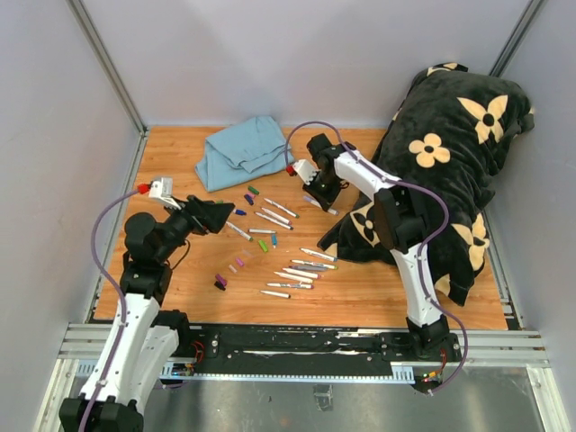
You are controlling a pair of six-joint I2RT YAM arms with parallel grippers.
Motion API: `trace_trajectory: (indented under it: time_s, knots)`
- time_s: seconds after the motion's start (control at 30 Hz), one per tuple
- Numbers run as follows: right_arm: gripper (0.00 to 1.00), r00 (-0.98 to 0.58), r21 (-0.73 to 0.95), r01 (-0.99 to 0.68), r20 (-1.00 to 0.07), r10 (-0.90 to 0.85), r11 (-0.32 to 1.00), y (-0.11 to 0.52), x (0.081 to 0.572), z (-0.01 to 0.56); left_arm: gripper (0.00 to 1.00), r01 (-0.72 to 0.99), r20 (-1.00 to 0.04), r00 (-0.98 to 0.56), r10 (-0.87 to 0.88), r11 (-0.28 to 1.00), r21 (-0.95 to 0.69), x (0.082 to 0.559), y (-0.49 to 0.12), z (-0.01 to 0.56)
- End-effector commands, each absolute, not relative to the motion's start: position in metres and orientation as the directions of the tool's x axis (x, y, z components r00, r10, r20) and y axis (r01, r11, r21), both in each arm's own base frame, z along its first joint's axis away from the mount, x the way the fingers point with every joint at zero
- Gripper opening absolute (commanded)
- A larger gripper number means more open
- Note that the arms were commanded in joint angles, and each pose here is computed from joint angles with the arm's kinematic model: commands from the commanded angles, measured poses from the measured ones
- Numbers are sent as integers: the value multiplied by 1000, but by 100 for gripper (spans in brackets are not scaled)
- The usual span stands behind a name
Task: Open the pen caps
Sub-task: Pick up the pen from the center of the board.
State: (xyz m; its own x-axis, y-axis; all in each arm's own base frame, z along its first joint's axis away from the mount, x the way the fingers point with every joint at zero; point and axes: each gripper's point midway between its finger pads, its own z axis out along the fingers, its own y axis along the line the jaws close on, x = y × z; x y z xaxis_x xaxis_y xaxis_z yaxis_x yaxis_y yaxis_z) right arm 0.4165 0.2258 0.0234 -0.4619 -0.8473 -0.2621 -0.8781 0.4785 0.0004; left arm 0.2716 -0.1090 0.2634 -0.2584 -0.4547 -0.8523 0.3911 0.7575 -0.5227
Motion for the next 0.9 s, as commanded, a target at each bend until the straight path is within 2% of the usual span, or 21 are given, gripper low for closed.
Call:
trace_trajectory:
  time_s: [0.0, 0.2, 0.63, 0.87]
  knots:
    - [1, -446, 30, -889, -281, -850, 456, 225, 398, 35, 86, 475, -723, -412, -555, 546, -690, 255, -148, 256]
    - [1, -436, 27, -887, -382, -815, 461, 231, 398, 60, 86, 468, -686, -473, -553, 502, -727, 245, -181, 225]
    - [1, -461, 139, -876, -526, -714, 463, 244, 384, 96, 87, 439, -614, -488, -620, 434, -787, 264, -197, 214]
    - [1, -455, 324, -890, -669, -588, 320, 279, 349, 145, 88, 413, -597, -453, -662, 438, -799, 285, -201, 221]
